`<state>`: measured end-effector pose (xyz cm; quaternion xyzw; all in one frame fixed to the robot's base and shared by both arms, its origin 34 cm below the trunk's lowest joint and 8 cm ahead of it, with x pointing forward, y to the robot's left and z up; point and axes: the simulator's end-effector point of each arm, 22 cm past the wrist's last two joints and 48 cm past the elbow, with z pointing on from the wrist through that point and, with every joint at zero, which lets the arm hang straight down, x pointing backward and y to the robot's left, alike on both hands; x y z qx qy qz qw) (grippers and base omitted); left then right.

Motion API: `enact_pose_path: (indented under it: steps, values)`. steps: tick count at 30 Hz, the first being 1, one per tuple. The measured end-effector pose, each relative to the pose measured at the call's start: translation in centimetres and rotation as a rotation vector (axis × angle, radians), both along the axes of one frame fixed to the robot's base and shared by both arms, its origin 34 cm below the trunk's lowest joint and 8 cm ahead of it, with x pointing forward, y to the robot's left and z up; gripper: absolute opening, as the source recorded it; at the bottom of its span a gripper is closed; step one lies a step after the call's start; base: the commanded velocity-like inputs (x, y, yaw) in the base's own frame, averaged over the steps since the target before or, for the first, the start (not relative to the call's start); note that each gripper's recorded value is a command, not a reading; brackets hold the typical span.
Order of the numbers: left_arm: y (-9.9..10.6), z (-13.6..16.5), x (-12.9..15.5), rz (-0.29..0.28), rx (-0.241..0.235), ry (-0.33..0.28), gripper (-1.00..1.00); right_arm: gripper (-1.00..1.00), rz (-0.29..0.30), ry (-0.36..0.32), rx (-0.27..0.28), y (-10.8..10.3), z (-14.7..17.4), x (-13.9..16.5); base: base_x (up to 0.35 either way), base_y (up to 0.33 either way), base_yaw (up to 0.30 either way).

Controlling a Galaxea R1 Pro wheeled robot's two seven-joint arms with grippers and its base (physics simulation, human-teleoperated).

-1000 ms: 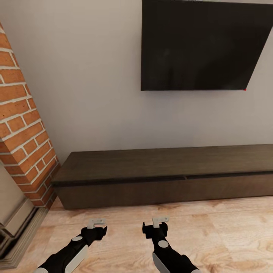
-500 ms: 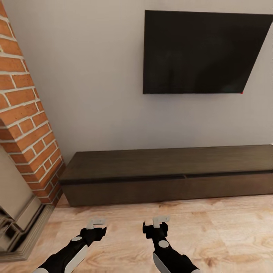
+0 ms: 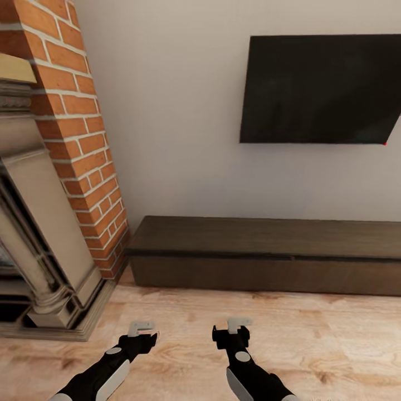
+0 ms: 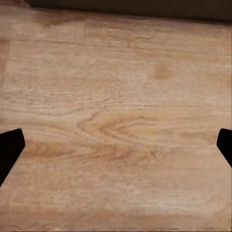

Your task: Place each of the two pumpkins and all three candles from the living room inside a cabinet in the living room (use any cabinet), then make sure every cabinet is closed, and position the cauldron so it is next to a table in the living room.

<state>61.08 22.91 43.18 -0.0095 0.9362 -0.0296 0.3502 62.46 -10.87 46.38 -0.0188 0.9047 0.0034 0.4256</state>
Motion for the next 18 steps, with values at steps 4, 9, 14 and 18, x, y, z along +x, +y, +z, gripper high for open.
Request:
enact_pose_path:
  steps: [4,9,14,18]
  values:
    - [-0.1,0.9,0.2,-0.001,-0.001,0.000,1.00,1.00,-0.009,0.003,0.003,-0.2,0.8,0.2,-0.224,0.060,0.290]
    - [-0.2,1.9,0.3,-0.002,-0.002,-0.001,1.00,1.00,-0.010,0.004,0.005,-0.2,1.8,0.3,-0.060,0.015,0.291]
    - [-0.3,3.0,0.5,-0.002,-0.003,-0.001,1.00,1.00,-0.009,0.005,0.005,-0.1,2.8,0.4,-0.013,0.003,0.292]
    - [-0.3,3.8,0.6,-0.002,-0.004,-0.001,1.00,1.00,-0.008,0.005,0.005,-0.1,3.6,0.5,-0.003,0.001,0.292]
